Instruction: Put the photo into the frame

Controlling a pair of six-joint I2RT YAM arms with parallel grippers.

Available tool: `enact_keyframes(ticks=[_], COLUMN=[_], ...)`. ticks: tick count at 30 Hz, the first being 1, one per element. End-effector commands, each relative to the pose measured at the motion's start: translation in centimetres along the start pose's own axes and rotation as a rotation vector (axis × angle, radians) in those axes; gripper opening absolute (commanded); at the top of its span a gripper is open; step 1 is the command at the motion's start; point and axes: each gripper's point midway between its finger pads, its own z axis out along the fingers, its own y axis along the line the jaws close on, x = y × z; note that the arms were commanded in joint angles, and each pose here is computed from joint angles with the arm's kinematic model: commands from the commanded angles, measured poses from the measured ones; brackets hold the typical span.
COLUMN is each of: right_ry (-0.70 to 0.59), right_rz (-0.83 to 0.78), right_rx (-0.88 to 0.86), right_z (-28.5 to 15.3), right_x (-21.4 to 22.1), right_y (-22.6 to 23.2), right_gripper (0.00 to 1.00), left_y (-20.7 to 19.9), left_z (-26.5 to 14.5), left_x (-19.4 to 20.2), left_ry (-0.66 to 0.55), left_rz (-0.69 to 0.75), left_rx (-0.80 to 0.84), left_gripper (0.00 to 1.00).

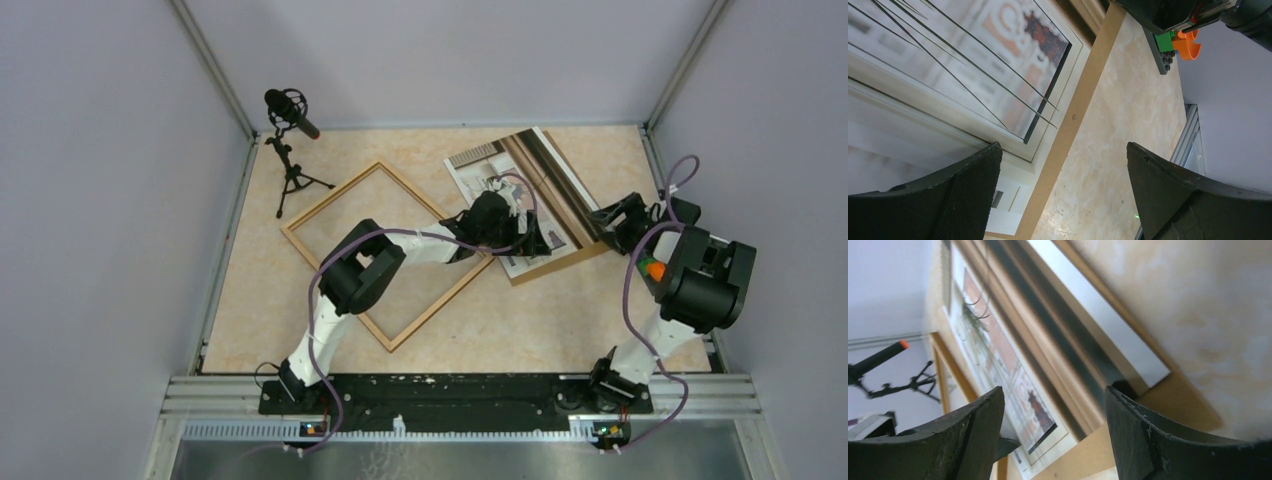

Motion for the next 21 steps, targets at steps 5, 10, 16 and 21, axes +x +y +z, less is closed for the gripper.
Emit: enact_keyframes(ticks=[5, 10, 16, 21], right_ry=[-0.036, -0.110, -0.135, -0.115], right_rz=[0.061, 0.014, 0.002, 0.022], right_rx=[-0.283, 0.074, 0.171, 0.136], right_z=[0.6, -1.1, -2.0, -1.1], right_x=[-0.9, -2.8, -3.3, -3.0], right_y=[3.7, -1.8, -3.7, -3.8], right_gripper=[0.69, 0.73, 0.75, 0.74], left_y=[2.4, 2.5, 2.7, 2.9], left_z=[0.2, 0.0, -0.1, -0.3], left_x=[2.7, 2.7, 2.7, 2.8], left_ry=[0.071, 0.074, 0.075, 0.078], left_rz=[-0.036, -0.033, -0.033, -0.037], left_rx=[-0.050, -0.059, -0.056, -0.057], left_gripper=[0.98, 0.98, 0.98, 0.98])
